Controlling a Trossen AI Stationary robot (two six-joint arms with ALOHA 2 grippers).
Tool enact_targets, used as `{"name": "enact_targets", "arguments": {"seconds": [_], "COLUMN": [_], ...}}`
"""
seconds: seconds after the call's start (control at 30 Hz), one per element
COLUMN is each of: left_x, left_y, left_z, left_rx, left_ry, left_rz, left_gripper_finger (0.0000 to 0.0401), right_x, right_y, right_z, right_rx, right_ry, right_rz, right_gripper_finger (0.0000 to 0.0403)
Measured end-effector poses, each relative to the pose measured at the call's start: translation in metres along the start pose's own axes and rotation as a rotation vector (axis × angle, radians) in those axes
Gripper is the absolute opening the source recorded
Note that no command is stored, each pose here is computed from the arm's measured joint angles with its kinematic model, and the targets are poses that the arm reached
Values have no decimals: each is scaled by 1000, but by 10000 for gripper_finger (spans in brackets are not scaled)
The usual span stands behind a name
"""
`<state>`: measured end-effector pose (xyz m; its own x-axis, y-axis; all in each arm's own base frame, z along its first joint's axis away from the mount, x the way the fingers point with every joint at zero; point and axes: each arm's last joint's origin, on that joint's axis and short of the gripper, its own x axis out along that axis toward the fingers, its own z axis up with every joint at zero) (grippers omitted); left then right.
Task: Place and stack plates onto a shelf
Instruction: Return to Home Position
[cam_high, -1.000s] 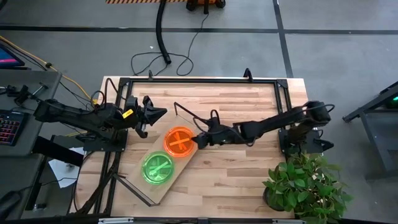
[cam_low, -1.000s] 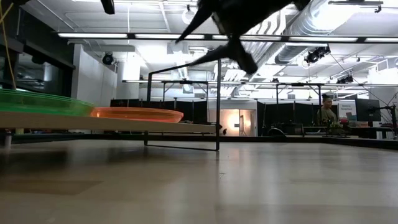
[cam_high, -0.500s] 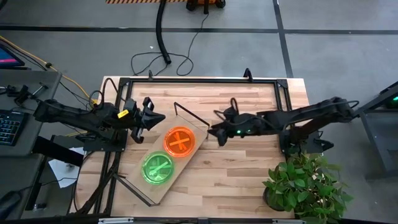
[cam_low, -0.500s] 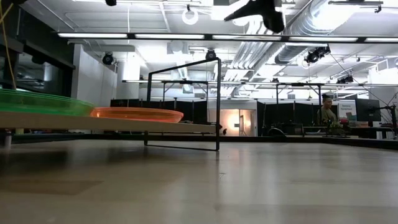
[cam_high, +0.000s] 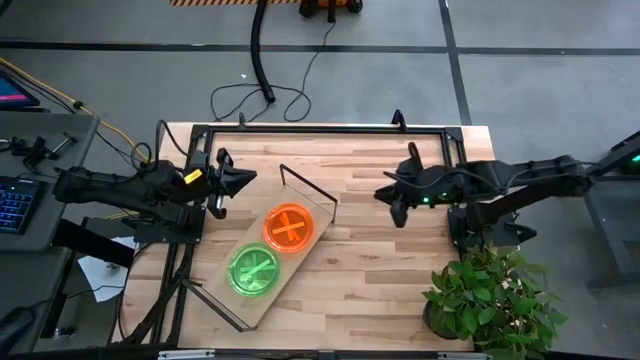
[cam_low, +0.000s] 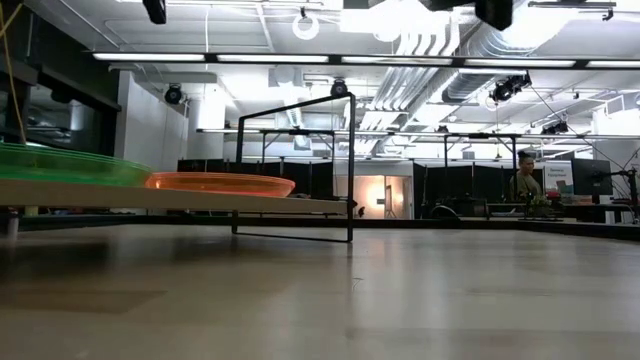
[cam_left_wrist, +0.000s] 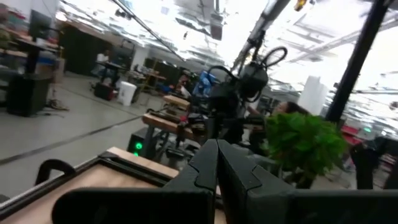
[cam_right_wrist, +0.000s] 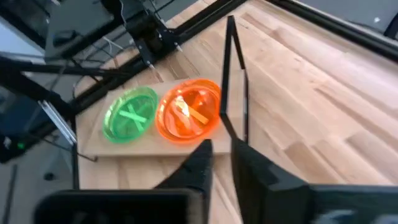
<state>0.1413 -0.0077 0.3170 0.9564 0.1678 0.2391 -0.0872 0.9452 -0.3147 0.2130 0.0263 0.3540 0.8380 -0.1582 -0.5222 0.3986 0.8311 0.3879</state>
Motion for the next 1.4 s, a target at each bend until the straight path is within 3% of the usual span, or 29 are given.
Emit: {"name": "enact_targets", "arguments": {"seconds": [0.1,0.3,0.67,0.87,1.0,1.4], "left_x": [-1,-1,-17,-33,-42,-75], "left_y": [0,1,3,7,8,26], "left_z": [1,0,1,3,5,-33], "left_rx": [0,40,99,162,198,166], "left_ry": [-7,-4,71,107,79,-43], "left_rz": [12,22,-38,-37,-84,-152], "left_gripper_finger": [0,0,0,0,0,0], "right_x": [-11,-19,5,8,6,5], "right_y": [-5,-11,-35,-30,-27,-26], "right_z": [-2,-6,-52,-48,-41,-39], "right_rx": [-57,-76,113,38,72,162], "right_ry": [22,52,10,-102,-186,-195], "right_rz": [-7,9,129,214,227,244], "right_gripper_finger": [8,5,1,0,0,0]}}
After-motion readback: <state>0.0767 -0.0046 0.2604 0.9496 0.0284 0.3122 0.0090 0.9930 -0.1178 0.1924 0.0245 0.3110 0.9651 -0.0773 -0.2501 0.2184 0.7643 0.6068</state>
